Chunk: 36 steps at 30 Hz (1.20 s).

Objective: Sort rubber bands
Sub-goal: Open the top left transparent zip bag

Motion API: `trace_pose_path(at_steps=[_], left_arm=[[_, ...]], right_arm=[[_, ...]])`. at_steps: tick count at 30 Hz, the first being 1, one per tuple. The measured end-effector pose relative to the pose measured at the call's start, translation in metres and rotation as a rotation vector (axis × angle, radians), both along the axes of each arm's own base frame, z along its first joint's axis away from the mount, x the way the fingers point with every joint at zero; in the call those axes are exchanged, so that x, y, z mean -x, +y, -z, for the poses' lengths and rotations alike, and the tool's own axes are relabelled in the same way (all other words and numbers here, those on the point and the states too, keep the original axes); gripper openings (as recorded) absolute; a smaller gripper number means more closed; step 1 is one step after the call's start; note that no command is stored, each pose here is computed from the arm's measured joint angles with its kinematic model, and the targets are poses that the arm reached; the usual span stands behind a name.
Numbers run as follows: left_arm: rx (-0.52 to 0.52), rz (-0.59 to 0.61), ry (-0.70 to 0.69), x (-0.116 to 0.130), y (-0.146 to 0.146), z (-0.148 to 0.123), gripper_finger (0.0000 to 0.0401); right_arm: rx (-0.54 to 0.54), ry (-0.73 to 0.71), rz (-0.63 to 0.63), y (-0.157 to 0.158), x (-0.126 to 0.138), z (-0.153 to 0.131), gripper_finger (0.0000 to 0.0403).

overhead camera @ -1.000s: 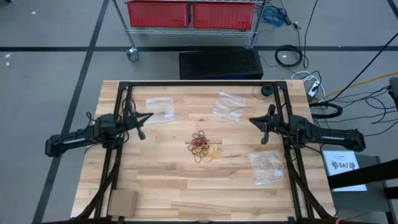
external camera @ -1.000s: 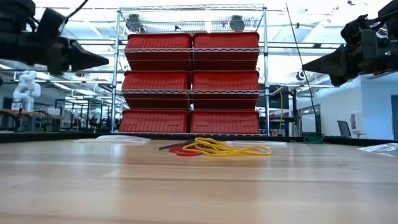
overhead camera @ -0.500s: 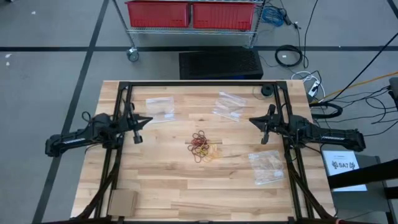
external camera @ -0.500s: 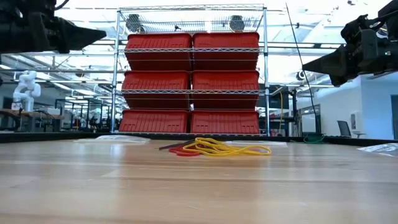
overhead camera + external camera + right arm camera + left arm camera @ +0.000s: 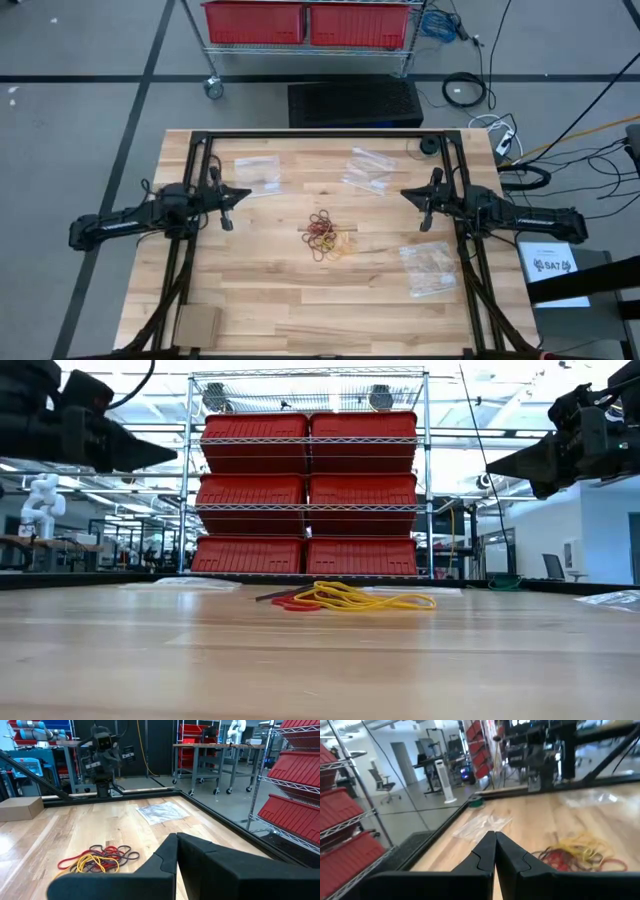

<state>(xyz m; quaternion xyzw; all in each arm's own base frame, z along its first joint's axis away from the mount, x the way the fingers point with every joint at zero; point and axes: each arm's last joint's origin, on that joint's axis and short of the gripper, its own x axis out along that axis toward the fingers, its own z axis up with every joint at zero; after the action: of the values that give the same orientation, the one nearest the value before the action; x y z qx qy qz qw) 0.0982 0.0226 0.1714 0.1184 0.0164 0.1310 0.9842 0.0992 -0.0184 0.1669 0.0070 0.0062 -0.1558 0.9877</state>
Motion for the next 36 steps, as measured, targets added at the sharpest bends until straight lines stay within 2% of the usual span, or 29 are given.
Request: trace_pose_path(at_steps=[2,4,7,10,19,22,26,30,36], left_arm=[[-0.004,-0.011,-0.004,-0.002,0.001,0.000,0.0013],[0.035,-0.030,0.009,-0.004,0.002,0.001,0.0013],[0.110,-0.097,0.145,-0.009,0.004,0.014,0.0013],[0.144,-0.146,0.292,-0.014,0.007,0.029,0.0013],[0.180,-0.198,0.472,-0.033,0.012,0.037,0.0018],[0.179,-0.225,0.520,-0.037,0.013,0.041,0.0043],[0.151,-0.329,0.596,-0.038,0.016,0.050,0.0098],[0.143,-0.357,0.639,-0.041,0.018,0.056,0.0143],[0.129,-0.396,0.745,-0.049,0.021,0.064,0.0158]], right_arm=[[0.000,0.000,0.001,0.000,0.000,0.000,0.0000],[0.000,0.000,0.000,0.000,0.000,0.000,0.0000],[0.000,0.001,0.001,0.000,0.000,0.000,0.0000],[0.000,0.000,0.000,0.000,0.000,0.000,0.0000],[0.000,0.000,0.000,0.000,0.000,0.000,0.0000],[0.000,0.000,0.000,0.000,0.000,0.000,0.0000],[0.000,0.001,0.000,0.000,0.000,0.000,0.0000],[0.000,0.000,0.000,0.000,0.000,0.000,0.0000],[0.000,0.000,0.000,0.000,0.000,0.000,0.0000]])
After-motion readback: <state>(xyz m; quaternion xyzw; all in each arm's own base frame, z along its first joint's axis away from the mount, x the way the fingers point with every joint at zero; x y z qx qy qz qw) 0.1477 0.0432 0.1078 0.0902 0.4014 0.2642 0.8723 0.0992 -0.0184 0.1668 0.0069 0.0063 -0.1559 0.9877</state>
